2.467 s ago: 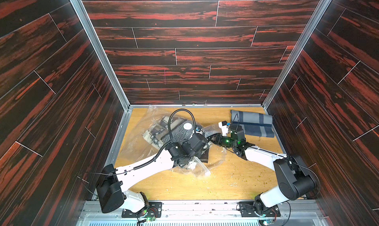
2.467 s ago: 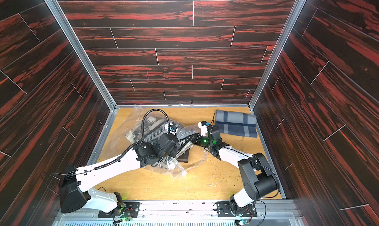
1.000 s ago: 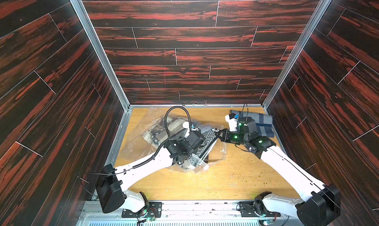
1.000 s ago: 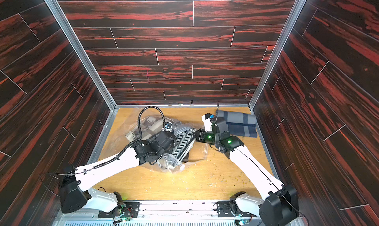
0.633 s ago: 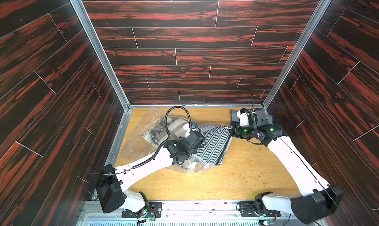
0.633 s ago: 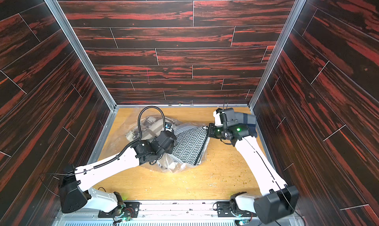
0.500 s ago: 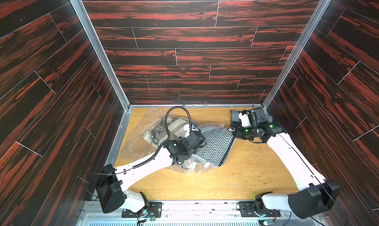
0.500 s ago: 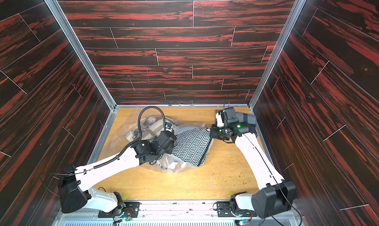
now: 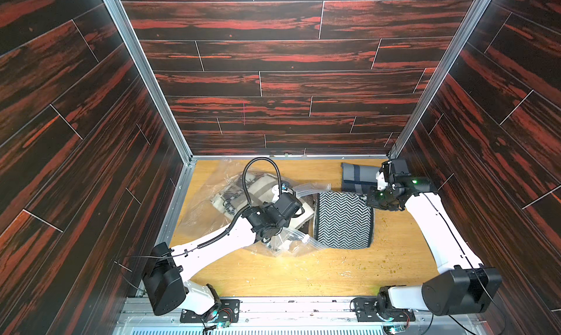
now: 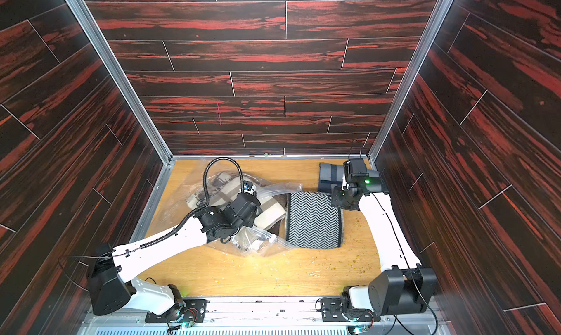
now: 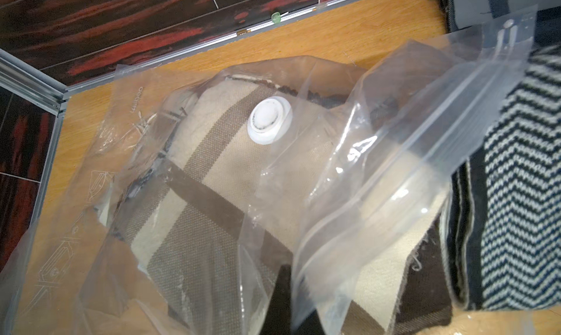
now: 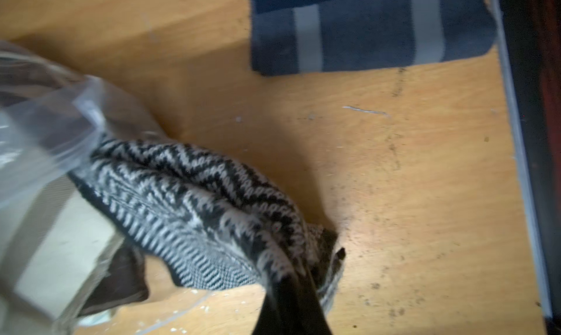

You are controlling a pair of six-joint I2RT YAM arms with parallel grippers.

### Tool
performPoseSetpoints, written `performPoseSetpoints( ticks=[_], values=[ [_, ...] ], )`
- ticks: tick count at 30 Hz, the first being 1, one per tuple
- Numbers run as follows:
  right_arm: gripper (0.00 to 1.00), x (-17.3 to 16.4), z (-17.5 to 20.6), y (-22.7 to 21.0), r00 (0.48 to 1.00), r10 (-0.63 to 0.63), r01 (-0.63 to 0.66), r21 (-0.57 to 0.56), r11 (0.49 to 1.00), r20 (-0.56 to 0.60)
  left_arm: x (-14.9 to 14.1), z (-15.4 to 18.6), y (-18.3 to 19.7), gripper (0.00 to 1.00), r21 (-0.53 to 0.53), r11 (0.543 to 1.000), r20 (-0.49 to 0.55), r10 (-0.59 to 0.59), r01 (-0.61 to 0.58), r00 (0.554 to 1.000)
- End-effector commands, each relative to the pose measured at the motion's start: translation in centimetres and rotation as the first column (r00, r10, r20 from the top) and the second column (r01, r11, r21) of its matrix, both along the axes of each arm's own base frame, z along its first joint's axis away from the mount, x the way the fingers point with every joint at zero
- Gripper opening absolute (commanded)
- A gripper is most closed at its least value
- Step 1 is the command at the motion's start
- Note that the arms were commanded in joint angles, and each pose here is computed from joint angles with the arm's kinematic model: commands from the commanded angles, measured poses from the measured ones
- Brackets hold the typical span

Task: Take the scarf out of the vacuum bag
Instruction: Take out the scarf from the vacuum bag, then place the scarf at the corner of the board.

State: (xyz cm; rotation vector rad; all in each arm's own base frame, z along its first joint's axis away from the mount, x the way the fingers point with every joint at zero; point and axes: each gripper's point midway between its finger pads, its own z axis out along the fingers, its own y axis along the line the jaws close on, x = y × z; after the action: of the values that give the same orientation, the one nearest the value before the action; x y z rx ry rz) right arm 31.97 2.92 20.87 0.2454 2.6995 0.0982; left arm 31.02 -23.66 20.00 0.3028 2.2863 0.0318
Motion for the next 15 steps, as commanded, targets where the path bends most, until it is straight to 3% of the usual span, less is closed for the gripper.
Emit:
performPoseSetpoints(
  ticks=[1,15],
  values=[
    [0.0,0.6,0.3,-1.5,1.0,-0.022,0.022,-0.049,0.999,-0.002,0.7,-0.4,1.1,0.0,0.042,0.998,-0.01,0.045,-0.044,0.999],
    [0.0,5.5,2.1,-7.0,0.983,-0.176,0.179,-0.058,0.982,0.049,2.5,-0.8,4.8,0.0,0.087,0.985,-0.012,0.154,-0.152,0.988]
  ],
)
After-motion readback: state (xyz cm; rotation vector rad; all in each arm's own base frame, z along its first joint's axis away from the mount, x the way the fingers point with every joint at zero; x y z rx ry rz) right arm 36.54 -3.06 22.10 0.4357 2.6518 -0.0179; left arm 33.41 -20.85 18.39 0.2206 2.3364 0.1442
